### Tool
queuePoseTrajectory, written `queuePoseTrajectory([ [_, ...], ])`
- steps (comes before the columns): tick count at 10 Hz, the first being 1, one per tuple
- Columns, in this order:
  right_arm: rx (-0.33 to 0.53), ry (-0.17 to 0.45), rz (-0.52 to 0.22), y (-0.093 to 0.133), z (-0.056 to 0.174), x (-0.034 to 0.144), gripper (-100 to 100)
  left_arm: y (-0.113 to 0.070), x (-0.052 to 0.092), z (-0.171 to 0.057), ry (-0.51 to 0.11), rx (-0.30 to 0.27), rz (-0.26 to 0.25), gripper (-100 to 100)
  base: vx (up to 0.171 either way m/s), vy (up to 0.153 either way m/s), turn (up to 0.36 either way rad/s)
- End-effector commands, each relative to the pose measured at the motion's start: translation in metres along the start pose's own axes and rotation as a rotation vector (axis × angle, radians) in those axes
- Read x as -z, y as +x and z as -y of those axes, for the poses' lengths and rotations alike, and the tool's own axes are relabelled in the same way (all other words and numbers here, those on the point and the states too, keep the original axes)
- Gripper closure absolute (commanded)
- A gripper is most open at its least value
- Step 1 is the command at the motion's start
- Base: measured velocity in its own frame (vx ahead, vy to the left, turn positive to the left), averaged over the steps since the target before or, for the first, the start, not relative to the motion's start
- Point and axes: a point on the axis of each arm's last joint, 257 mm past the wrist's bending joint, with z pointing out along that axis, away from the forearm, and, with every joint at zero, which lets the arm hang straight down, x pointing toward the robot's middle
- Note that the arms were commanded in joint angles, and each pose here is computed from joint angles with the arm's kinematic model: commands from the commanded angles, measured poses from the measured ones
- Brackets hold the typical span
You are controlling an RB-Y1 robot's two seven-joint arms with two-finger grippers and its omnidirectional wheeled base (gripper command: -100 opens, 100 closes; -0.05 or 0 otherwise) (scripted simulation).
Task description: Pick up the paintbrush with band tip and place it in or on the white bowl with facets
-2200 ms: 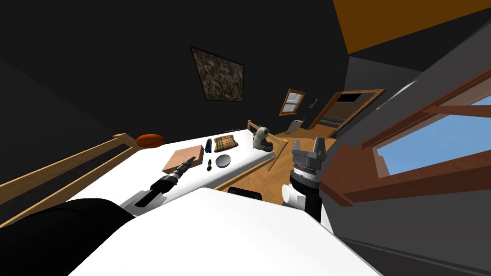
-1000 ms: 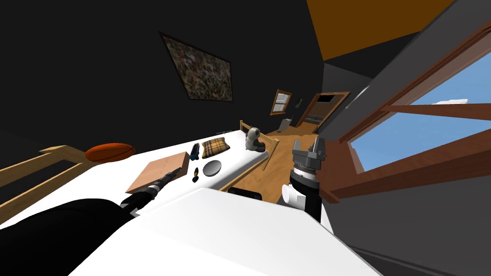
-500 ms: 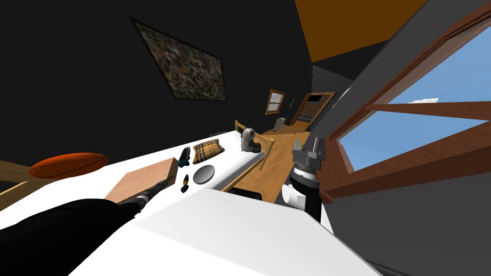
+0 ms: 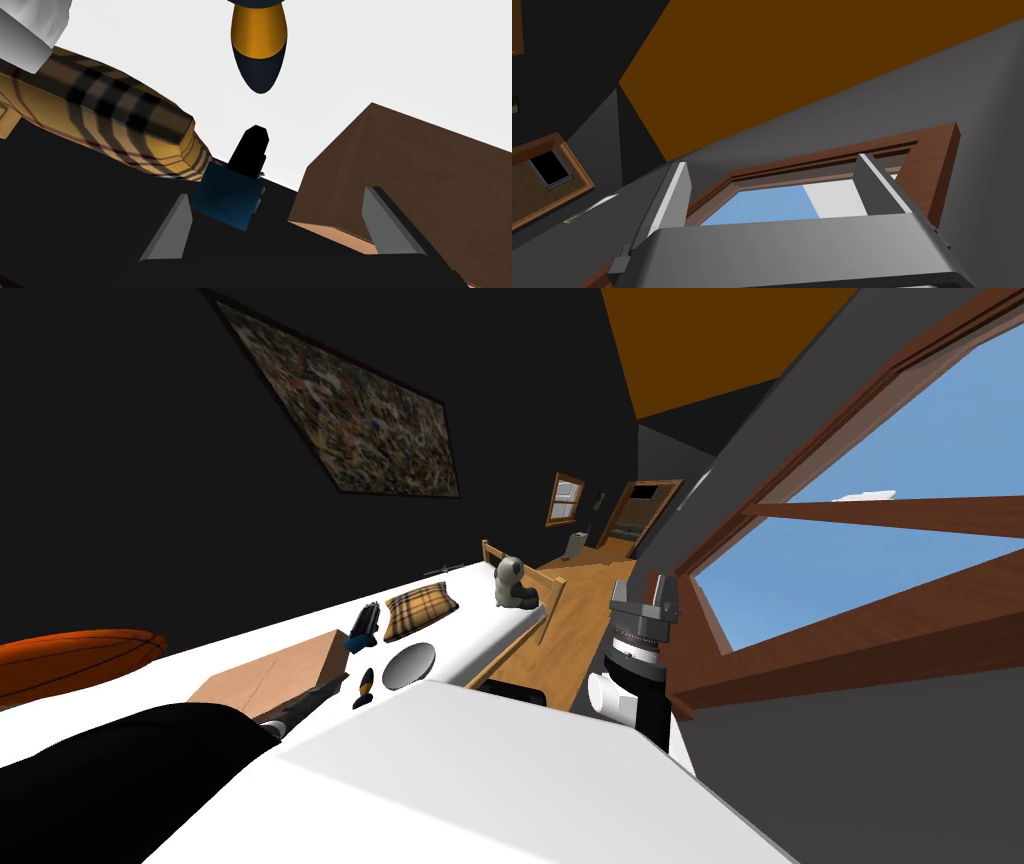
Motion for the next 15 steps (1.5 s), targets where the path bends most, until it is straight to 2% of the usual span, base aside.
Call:
queuePoseTrajectory([
  [1, 0.000, 0.000, 0.000, 0.000, 0.000, 0.000, 0, 0.011, 0.009, -0.025, -0.046, 0.005, -0.025, -100, 0.065, -0.024, -0.152],
  [2, 0.000, 0.000, 0.000, 0.000, 0.000, 0.000, 0, 0.011, 0.010, -0.028, -0.051, 0.006, -0.026, -100, 0.063, -0.022, -0.076],
  [5, 0.000, 0.000, 0.000, 0.000, 0.000, 0.000, 0, 0.044, 0.033, -0.079, -0.147, 0.024, -0.096, -100, 0.105, -0.041, -0.194],
  [8, 0.000, 0.000, 0.000, 0.000, 0.000, 0.000, 0, 0.056, 0.044, -0.100, -0.189, 0.033, -0.119, -100, 0.066, -0.010, -0.074],
  [10, 0.000, 0.000, 0.000, 0.000, 0.000, 0.000, 0, 0.075, 0.061, -0.125, -0.241, 0.046, -0.161, -100, 0.065, -0.011, -0.140],
  [11, 0.000, 0.000, 0.000, 0.000, 0.000, 0.000, 0, 0.075, 0.062, -0.128, -0.246, 0.047, -0.162, -100, 0.051, -0.004, -0.061],
  [15, 0.000, 0.000, 0.000, 0.000, 0.000, 0.000, 0, 0.097, 0.094, -0.168, -0.336, 0.057, -0.222, -100, 0.055, -0.008, -0.107],
])
